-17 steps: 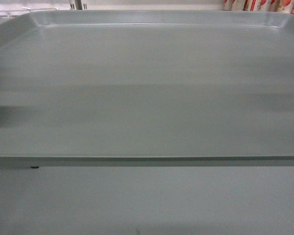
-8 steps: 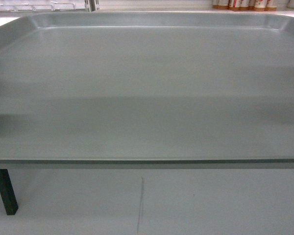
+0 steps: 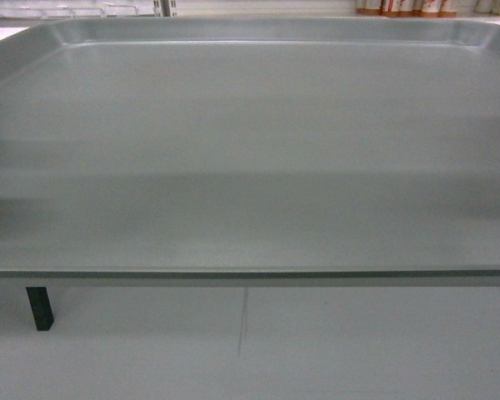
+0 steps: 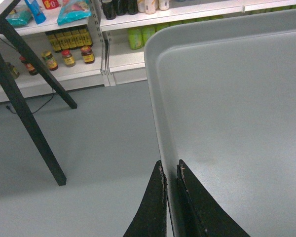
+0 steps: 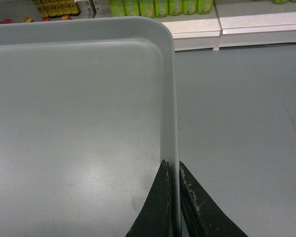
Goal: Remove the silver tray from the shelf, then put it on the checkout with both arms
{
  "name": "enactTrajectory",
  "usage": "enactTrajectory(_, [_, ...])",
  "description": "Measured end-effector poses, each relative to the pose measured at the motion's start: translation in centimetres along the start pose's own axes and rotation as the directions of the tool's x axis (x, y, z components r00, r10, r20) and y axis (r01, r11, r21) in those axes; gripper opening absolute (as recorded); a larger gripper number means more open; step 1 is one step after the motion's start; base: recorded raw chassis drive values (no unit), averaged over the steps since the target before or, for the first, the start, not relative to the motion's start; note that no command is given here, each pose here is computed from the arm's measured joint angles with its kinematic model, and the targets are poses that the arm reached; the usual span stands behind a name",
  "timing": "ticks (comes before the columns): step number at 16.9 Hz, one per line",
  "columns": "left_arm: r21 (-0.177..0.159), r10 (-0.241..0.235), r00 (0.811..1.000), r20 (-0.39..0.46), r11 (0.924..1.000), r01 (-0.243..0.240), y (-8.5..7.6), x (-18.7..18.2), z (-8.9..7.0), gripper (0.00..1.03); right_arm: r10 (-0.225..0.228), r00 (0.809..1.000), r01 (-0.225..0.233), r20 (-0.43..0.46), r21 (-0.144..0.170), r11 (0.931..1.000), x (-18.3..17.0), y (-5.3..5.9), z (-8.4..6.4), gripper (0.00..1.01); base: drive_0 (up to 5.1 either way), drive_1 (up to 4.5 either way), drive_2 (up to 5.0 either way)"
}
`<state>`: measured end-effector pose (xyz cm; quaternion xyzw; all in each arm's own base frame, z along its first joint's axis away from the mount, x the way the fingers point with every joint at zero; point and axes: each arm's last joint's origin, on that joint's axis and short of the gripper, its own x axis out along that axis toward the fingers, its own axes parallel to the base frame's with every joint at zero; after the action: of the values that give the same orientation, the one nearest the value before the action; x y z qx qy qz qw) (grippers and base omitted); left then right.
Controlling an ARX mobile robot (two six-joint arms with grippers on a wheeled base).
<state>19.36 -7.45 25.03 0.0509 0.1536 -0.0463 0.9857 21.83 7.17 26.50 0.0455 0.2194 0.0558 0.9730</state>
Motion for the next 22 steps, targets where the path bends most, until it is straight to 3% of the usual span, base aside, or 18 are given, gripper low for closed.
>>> enactTrajectory(15, [0.002,0.0,1.0,-0.004,1.0,0.0,-0.02,0.07,-0.05,0.04,0.0,1.0,0.0,0.001,0.0,1.0,0.0,0.0,0.01,0.03,0.0,0.0,0.0])
enactTrajectory(22, [0.001,-0.001,1.0,-0.003,1.0,0.001,-0.04,0.08,-0.05,0.04,0.0,1.0,0.0,0.001,0.0,1.0,0.0,-0.01,0.01,0.03,-4.8,2.58,2.6])
